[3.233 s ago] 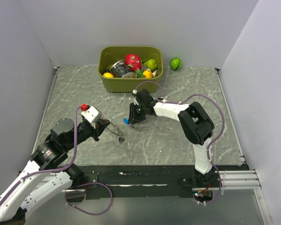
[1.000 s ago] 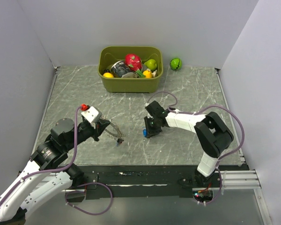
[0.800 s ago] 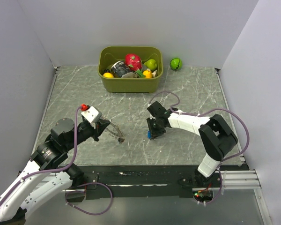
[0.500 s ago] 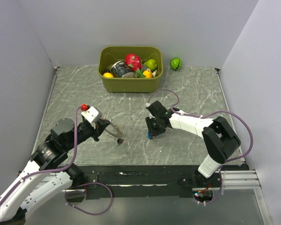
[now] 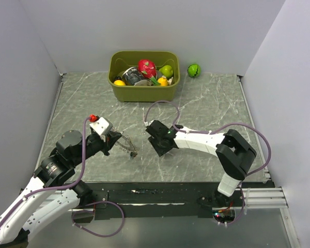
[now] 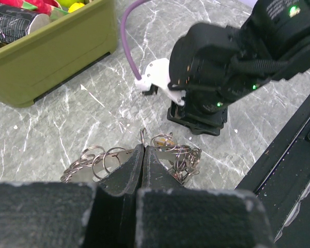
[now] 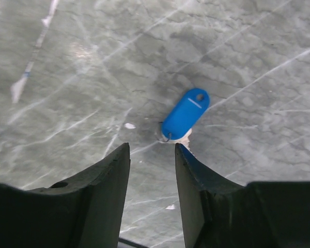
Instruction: Put the keys on the keyring
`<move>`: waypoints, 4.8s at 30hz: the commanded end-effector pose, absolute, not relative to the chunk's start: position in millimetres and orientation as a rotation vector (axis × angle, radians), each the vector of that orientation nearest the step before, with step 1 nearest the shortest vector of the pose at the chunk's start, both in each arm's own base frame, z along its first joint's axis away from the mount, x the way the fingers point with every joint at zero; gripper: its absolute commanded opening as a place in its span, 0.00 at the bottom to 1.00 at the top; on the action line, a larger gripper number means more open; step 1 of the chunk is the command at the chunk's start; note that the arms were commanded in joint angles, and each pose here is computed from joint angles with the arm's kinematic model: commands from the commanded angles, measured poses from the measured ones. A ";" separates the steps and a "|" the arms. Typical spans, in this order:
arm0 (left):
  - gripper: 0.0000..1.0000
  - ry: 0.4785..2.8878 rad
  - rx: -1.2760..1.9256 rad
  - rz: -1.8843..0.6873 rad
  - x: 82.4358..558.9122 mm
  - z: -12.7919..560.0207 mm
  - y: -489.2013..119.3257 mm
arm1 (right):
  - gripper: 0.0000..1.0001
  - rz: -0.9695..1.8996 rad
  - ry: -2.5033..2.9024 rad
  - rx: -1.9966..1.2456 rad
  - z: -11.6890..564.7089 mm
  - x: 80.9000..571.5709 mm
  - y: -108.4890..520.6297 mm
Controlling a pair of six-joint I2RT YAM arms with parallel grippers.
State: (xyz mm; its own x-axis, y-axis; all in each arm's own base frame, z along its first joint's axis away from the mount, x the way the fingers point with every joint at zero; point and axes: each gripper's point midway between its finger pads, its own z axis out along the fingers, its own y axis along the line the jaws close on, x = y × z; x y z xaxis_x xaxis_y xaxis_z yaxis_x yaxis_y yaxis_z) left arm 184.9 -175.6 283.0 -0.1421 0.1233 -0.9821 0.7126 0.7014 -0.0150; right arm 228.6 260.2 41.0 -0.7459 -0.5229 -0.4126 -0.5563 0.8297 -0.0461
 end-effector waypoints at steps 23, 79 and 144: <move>0.01 1.586 0.678 -0.605 185.6 303.9 -178.4 | 0.27 -0.044 2.544 -0.851 23.1 239.9 262.8; 0.01 1.470 1.013 -1.083 166.3 310.5 -273.7 | 0.00 0.999 1.478 -1.087 259.6 178.0 264.8; 0.01 1.529 1.072 -1.064 158.5 294.1 -283.4 | 0.00 1.161 1.400 -1.270 293.2 165.4 290.8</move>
State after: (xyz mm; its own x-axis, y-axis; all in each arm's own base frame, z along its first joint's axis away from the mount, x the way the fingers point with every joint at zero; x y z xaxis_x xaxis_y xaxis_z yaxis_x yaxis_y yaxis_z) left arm 156.4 -278.7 263.9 -0.2402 0.1805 -0.9538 0.9464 0.2620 -0.1888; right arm 166.7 286.7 269.6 -0.1438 -0.1907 -0.9711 -0.9891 0.0582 0.1351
